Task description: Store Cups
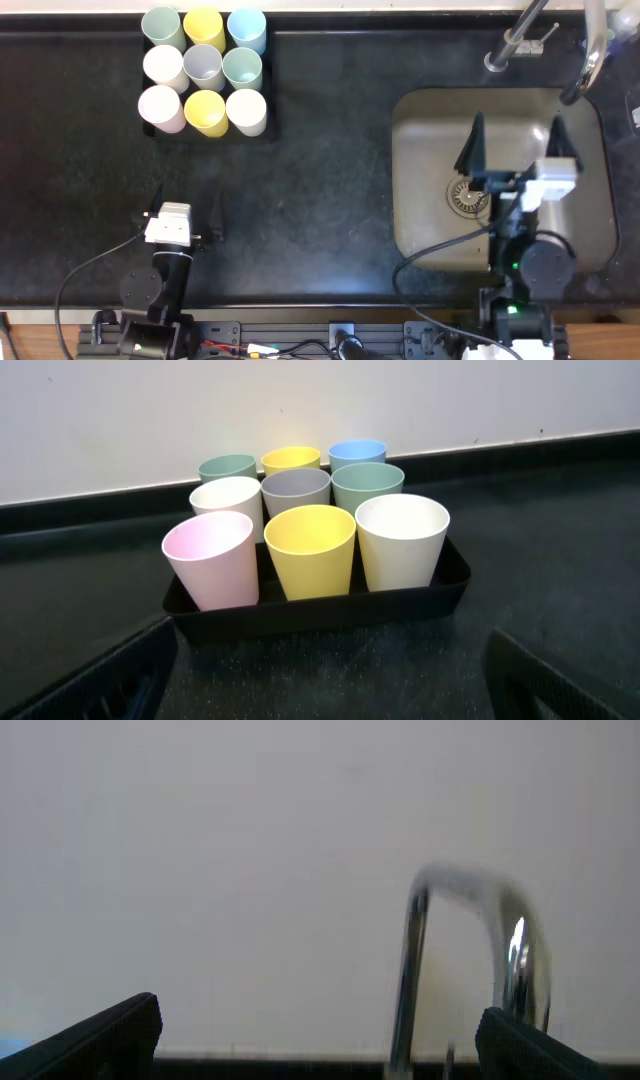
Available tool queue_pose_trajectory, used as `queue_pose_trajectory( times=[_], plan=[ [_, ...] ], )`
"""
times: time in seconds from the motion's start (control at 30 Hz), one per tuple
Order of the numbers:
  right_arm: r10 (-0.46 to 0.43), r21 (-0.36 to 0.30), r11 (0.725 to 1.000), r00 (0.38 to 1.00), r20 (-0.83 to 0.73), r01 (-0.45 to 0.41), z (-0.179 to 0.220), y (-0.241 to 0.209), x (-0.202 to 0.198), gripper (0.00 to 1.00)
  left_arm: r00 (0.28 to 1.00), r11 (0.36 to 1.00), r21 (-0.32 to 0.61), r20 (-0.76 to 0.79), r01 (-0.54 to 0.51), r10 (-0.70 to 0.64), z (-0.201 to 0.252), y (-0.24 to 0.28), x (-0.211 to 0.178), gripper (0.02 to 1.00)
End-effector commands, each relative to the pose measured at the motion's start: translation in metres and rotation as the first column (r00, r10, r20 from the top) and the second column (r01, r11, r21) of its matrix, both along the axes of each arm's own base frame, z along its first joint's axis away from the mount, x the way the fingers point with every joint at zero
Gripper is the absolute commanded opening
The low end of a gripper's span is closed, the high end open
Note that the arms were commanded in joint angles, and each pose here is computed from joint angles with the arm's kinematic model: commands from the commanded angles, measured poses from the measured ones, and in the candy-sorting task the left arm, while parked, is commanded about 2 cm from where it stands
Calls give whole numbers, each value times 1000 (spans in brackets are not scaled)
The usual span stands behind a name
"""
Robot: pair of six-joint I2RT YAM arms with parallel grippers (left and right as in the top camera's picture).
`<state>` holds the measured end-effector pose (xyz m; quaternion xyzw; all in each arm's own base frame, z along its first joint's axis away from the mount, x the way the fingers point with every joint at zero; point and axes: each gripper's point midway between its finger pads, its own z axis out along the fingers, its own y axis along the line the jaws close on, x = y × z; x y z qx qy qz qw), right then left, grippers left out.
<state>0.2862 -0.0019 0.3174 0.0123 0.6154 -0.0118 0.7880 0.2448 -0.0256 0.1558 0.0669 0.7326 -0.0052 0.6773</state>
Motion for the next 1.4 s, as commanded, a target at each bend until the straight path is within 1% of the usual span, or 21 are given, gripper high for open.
queue_pose_trajectory(
  times=[0.03,0.13,0.23,0.27,0.43,0.5,0.63,0.8,0.93,1.13,1.4],
  plan=[
    [-12,5,1000,993,-119,13,-64,-2,1,996,1000,1000,-5,4,13,-13,0,-3,-1,998],
    [-13,1,1000,981,-193,13,-102,-2,0,996,1000,1000,-5,4,13,-13,0,-3,-1,998],
    [-13,-1,1000,971,-240,13,-126,-2,-3,998,1000,1000,-5,4,13,-13,0,-3,-1,998],
    [-11,-1,1000,969,-248,11,-130,-2,-3,998,1000,1000,-5,4,13,-13,0,-3,-1,998],
    [-17,1,1000,981,-195,18,-127,-4,-14,998,1000,1000,-5,4,13,-13,0,-3,-1,996],
    [-16,1,1000,978,-206,17,-131,-4,-18,998,1000,1000,-5,4,13,-13,0,-3,-1,998],
    [-15,-2,1000,959,-282,15,-150,-4,-25,998,1000,1000,-5,4,13,-13,0,-3,-1,996],
    [-16,-8,1000,918,-397,14,-180,-4,-33,998,1000,1000,-5,4,13,-13,0,-3,-1,998],
    [-15,-5,1000,937,-350,14,-169,-4,-34,998,1000,1000,-5,4,13,-13,0,-3,-1,998],
    [-14,0,1000,971,-238,15,-142,-4,-40,993,1000,1000,-5,4,13,-13,0,-3,-1,998],
    [-14,-1,1000,969,-246,15,-144,-4,-40,998,1000,1000,-5,4,13,-13,0,-3,-1,998]
  ],
)
